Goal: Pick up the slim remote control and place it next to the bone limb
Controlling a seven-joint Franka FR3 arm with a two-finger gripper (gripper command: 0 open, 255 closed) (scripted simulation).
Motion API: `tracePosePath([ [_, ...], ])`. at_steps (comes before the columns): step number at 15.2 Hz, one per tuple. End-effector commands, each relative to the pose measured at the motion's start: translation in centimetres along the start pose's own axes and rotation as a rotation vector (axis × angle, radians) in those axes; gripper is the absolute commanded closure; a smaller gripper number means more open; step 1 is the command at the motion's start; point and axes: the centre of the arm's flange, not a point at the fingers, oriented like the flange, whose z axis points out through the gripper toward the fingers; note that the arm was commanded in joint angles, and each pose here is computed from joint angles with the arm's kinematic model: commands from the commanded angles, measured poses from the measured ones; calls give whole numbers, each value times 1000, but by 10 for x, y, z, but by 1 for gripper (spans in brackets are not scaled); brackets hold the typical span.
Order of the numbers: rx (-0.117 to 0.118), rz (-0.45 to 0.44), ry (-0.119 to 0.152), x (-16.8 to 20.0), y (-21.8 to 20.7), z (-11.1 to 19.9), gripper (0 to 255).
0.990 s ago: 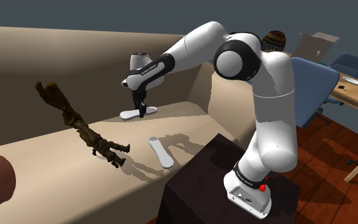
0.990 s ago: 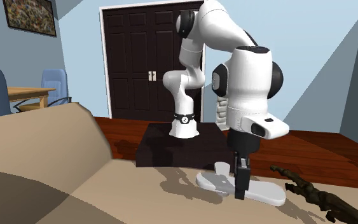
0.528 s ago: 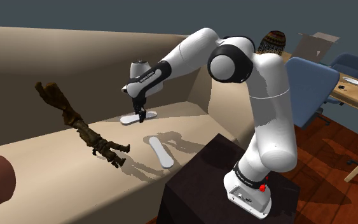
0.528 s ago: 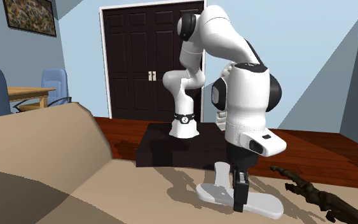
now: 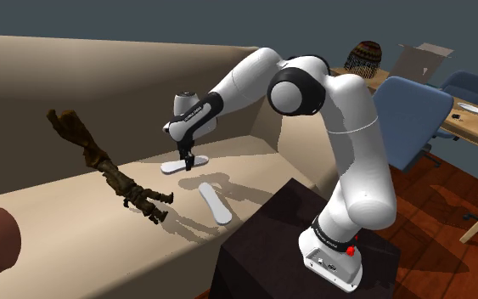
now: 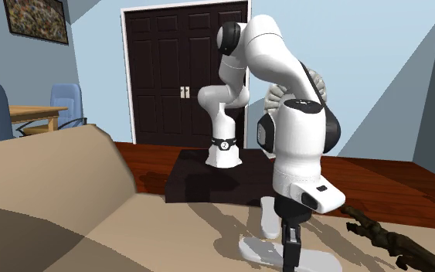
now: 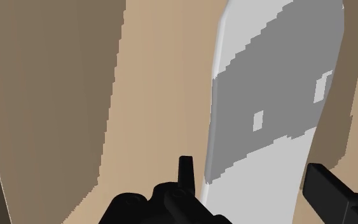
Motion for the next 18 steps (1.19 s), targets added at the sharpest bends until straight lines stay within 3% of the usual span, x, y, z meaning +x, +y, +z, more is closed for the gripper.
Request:
tracePosePath([
  [1, -1, 0, 0, -1, 1, 10, 255],
  [8, -1, 0, 0, -1, 1, 10, 255],
  [9, -1, 0, 0, -1, 1, 10, 0],
  [14, -1, 0, 0, -1, 1, 10, 0],
  [18, -1, 0, 0, -1, 0, -40, 0],
])
